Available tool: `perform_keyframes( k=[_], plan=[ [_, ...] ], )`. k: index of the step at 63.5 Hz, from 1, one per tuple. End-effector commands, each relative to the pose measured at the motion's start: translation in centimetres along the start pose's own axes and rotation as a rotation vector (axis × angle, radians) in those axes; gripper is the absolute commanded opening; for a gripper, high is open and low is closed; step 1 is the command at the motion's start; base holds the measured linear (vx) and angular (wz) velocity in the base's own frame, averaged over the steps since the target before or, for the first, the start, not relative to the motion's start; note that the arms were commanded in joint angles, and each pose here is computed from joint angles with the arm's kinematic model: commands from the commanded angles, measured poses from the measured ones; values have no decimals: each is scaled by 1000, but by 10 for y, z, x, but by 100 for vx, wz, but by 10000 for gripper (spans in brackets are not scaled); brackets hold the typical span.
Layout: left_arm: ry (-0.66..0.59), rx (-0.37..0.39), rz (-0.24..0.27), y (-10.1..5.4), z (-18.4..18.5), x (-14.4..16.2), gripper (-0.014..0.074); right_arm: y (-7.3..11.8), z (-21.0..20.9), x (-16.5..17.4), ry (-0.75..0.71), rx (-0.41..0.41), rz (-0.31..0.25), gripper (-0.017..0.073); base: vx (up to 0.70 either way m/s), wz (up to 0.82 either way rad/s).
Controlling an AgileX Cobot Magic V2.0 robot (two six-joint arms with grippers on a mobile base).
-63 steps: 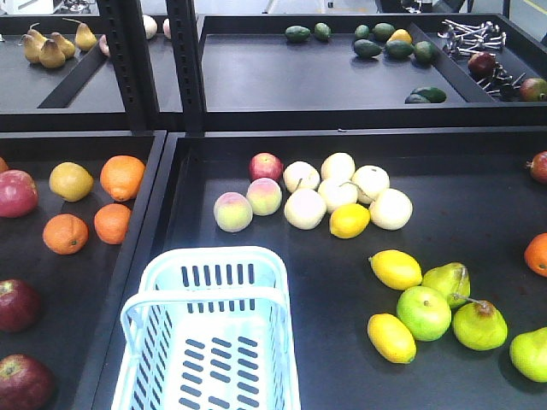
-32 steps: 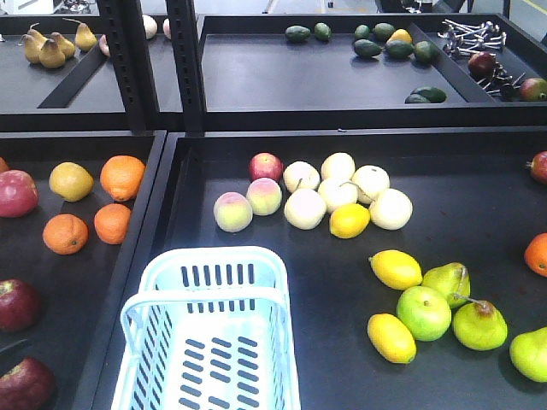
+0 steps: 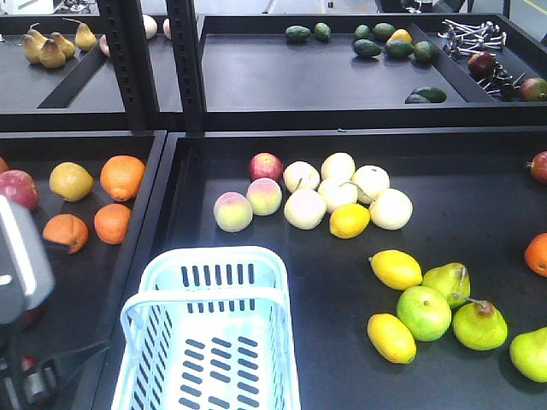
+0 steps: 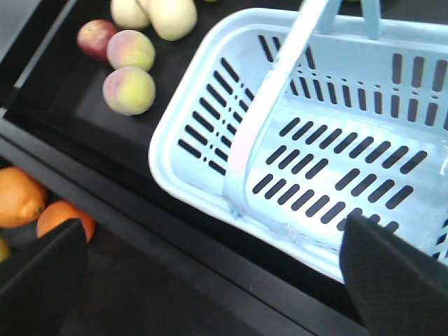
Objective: Pick three apples into basket with both arms
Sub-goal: 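Reach the left gripper down to the light-blue basket handle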
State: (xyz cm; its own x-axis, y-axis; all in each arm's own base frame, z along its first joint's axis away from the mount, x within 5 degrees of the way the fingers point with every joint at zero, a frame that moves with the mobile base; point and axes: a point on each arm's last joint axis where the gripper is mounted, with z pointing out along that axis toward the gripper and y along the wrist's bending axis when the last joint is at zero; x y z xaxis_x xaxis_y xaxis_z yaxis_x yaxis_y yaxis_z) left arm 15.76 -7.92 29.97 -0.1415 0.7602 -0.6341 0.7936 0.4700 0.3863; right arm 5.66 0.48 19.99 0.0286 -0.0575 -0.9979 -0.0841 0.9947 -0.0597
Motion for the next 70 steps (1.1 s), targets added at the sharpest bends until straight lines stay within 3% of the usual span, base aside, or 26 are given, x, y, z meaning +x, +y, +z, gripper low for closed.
perform_keyframes(
  k=[1, 20, 24, 35, 44, 58, 70],
  plan=[
    [-73, -47, 7, 12, 2, -22, 695, 0, -1, -3, -77, 8, -15, -9, 0, 0],
    [30, 45, 199, 7, 48, -56, 680, 0, -1, -3, -77, 8, -15, -9, 0, 0],
    [72, 42, 251, 4, 60, -60, 680, 0, -1, -3, -77, 8, -15, -9, 0, 0],
    [163, 10, 329, -1, 90, -72, 674, 0, -1, -3, -77, 8, -15, -9, 0, 0],
    [215, -17, 363, -3, 110, -76, 641, 0, -1, -3, -77, 8, -15, -9, 0, 0],
    [265, -30, 375, -3, 130, -72, 541, 0, -1, -3, -77, 8, -15, -9, 0, 0],
    [254, -34, 367, -3, 132, -73, 376, 0, -1, -3, -77, 8, -15, -9, 0, 0]
  ],
)
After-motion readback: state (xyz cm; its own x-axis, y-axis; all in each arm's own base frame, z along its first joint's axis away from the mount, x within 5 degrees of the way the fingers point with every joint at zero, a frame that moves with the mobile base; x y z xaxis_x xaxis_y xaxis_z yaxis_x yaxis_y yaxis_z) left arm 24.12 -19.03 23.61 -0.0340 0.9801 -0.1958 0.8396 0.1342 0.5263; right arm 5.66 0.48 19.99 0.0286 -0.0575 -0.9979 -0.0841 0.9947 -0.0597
